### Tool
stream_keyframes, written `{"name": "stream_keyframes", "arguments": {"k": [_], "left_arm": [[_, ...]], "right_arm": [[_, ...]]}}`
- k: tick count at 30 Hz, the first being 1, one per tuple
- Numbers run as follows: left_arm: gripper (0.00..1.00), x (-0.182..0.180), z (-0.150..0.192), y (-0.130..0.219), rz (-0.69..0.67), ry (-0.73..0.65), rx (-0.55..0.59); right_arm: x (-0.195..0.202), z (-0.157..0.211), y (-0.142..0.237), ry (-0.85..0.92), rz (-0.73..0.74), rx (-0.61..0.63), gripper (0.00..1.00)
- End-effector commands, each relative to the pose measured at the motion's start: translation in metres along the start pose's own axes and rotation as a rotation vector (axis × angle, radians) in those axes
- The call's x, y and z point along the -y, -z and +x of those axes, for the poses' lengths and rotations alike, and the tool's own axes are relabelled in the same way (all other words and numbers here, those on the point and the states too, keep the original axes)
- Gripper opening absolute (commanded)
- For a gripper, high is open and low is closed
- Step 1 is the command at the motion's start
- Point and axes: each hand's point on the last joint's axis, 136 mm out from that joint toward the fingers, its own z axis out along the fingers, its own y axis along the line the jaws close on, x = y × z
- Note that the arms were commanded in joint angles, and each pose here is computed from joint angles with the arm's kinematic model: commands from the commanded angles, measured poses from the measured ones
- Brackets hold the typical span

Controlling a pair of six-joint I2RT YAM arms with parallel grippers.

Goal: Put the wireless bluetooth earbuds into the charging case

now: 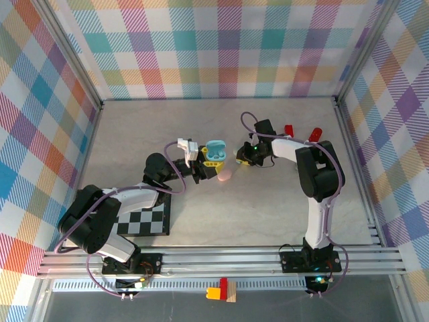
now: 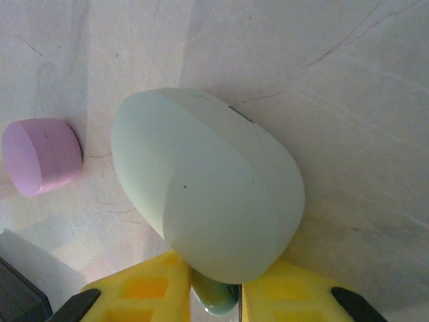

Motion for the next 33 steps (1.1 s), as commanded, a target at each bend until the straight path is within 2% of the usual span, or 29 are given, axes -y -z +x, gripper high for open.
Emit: {"name": "stream_keyframes", "arguments": {"k": [1,10,22,25,33], "left_arm": [[0.42,0.003,-0.017,0.004,0.015,-0.063,0.042],[0.42,0.002,-0.017,0.004,0.013,-0.063,0.042],[0.42,0.003,-0.018,0.005,0.013,-0.063,0.043],[0.42,0.002,-0.017,0.005,0.013,-0.062,0.041],[0.42,0.002,-0.018,0.005,0.012,-0.064,0.042]], "right_arm": [[0.0,0.01,0.001,0.018,0.011,-0.034,0.21],[-0.001,0.039,0.026,0.028,-0.022,-0.034,0.21],[0.03,0.105,0.047,-0.011,0.005,-0.107,0.24],[0.035,0.108,0.049,0.001,0.033,-0.109,0.26],[0.017,0.089,0.059,0.094,0.022,-0.069,0.36]]}}
